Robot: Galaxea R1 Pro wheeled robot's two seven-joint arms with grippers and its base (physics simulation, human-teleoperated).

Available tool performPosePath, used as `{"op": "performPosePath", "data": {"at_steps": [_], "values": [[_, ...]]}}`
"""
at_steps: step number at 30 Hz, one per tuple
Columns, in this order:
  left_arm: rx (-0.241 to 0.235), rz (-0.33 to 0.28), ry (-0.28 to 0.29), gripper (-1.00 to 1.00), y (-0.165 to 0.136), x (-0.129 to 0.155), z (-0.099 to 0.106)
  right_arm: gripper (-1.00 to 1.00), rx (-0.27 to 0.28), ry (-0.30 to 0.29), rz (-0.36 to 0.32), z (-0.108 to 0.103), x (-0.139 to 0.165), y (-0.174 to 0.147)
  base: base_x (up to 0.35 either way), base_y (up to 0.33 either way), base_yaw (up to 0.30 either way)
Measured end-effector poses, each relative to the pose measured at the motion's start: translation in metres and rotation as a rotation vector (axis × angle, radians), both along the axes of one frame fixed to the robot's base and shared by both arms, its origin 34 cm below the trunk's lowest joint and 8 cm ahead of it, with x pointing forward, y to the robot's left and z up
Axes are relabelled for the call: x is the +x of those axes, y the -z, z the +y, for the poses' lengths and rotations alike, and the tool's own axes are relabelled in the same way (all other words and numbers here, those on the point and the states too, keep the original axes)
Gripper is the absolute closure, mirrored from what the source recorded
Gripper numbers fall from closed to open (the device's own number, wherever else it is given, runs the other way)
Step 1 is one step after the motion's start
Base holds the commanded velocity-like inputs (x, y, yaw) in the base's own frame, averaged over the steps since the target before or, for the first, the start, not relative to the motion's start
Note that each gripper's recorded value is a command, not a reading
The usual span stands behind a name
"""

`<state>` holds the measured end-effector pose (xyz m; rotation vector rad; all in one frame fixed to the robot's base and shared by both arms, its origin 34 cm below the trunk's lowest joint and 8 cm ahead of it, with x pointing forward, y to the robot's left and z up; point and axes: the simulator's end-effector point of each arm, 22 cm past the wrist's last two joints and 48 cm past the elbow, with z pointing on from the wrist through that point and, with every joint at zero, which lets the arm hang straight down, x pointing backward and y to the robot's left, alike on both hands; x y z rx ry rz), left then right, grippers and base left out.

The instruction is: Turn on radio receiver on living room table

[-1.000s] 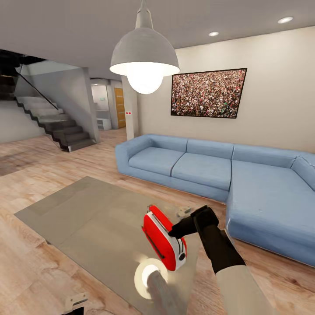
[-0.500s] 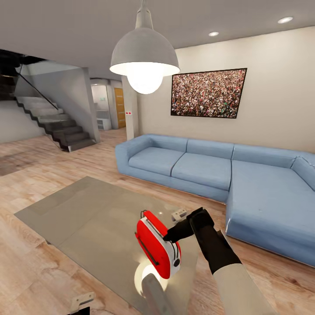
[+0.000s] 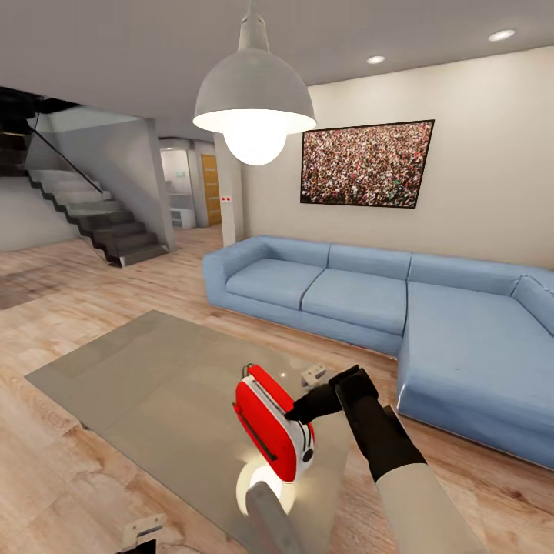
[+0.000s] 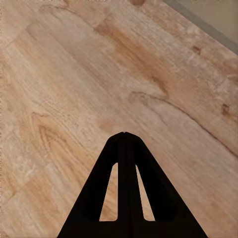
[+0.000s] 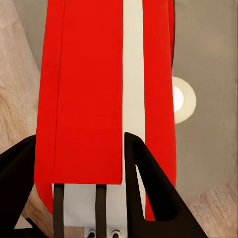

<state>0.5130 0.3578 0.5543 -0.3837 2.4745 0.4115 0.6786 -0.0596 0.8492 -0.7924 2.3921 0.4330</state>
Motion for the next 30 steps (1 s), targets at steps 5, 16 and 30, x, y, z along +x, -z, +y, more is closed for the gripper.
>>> {"op": "performPosePath", "data": {"at_steps": [5,16,30], "values": [[-0.011,-0.002,-0.008,1.00,0.001,0.000,-0.003,1.00,0.001,-0.004,-0.006,0.000,0.001,0.000,0.000,0.000,0.000],[-0.081,-0.021,0.044,1.00,0.010,0.007,-0.020,1.00,-0.004,-0.004,0.032,0.000,-0.005,0.019,0.000,0.000,0.000],[-0.076,-0.023,0.043,1.00,0.033,0.006,-0.017,1.00,-0.009,-0.016,0.046,0.001,-0.010,0.052,0.000,0.000,0.000]]}}
